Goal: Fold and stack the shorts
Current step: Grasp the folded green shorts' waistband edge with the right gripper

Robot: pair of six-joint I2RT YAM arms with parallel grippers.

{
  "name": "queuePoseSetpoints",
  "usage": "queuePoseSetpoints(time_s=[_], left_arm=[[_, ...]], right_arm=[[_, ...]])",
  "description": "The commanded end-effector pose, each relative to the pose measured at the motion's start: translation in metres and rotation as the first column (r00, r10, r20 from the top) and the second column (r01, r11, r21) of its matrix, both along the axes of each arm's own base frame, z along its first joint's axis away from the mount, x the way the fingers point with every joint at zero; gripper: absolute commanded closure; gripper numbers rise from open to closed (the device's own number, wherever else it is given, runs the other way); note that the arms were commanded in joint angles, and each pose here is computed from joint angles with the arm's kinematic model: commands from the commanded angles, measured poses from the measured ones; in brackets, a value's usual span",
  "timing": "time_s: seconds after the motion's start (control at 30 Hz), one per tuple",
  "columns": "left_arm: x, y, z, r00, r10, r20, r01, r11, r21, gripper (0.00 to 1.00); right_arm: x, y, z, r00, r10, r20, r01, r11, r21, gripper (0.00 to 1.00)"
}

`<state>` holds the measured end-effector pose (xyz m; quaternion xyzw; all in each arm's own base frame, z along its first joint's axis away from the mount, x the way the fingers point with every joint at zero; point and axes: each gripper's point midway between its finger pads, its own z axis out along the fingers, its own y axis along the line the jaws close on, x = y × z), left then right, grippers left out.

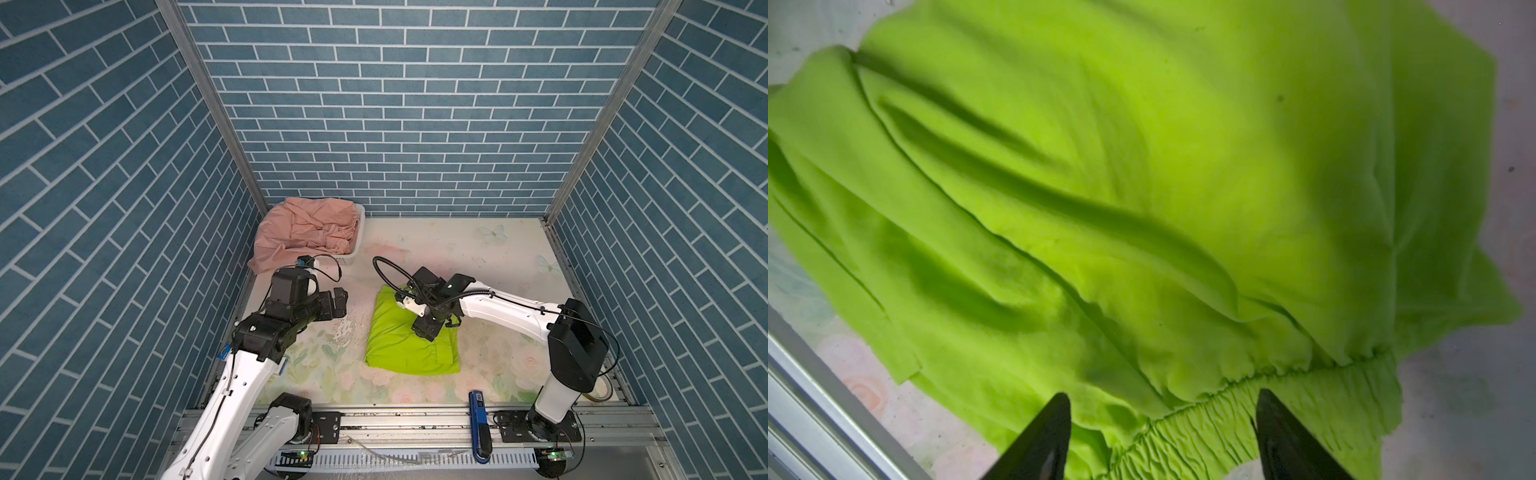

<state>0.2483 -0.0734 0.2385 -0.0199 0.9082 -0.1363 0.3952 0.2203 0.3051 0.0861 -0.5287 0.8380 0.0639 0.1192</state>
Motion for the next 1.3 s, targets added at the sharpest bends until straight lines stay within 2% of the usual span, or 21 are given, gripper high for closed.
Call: queuePoseSetpoints(time_s=[0.0, 0.1, 0.23, 0.4, 0.6, 0.7, 0.9, 1.1, 1.27], left_arm=[[-0.014, 0.023, 0.004, 0.999, 0.038, 0.023, -0.040, 0.993, 0.110, 0.00], [-0.019, 0.032, 0.007, 0.997, 0.058, 0.043, -0.064, 0.987, 0.148, 0.00], [-0.022, 0.026, 0.000, 0.999, 0.043, 0.027, -0.045, 0.993, 0.113, 0.00], [-0.021, 0.032, -0.004, 0.998, 0.064, 0.009, -0.065, 0.987, 0.145, 0.00], [-0.020, 0.034, -0.006, 0.997, 0.075, 0.001, -0.074, 0.986, 0.152, 0.00], [-0.020, 0.035, -0.006, 0.997, 0.082, 0.000, -0.081, 0.987, 0.142, 0.00], [-0.017, 0.034, -0.010, 0.997, 0.079, -0.020, -0.076, 0.989, 0.124, 0.00], [-0.015, 0.036, -0.012, 0.996, 0.089, -0.028, -0.085, 0.990, 0.113, 0.00], [-0.013, 0.037, -0.013, 0.995, 0.092, -0.034, -0.088, 0.992, 0.091, 0.00]], right_arm=[[-0.001, 0.009, -0.004, 0.996, 0.085, -0.006, -0.085, 0.996, 0.007, 0.28], [-0.002, 0.013, -0.003, 0.994, 0.105, -0.018, -0.105, 0.994, 0.006, 0.28], [-0.002, 0.013, 0.003, 0.992, 0.126, 0.000, -0.126, 0.992, 0.003, 0.28], [-0.002, 0.013, -0.003, 0.992, 0.123, -0.005, -0.124, 0.992, -0.038, 0.28], [-0.033, 0.045, 0.001, 0.975, 0.221, 0.015, -0.221, 0.975, 0.024, 0.27], [-0.037, 0.055, -0.006, 0.973, 0.232, 0.004, -0.232, 0.972, 0.041, 0.27], [-0.034, 0.058, -0.038, 0.967, 0.250, -0.058, -0.252, 0.967, -0.035, 0.27], [-0.016, 0.057, -0.055, 0.983, 0.141, -0.119, -0.144, 0.990, -0.012, 0.28], [0.033, 0.041, -0.058, 0.996, -0.065, -0.058, 0.063, 0.997, -0.038, 0.30]])
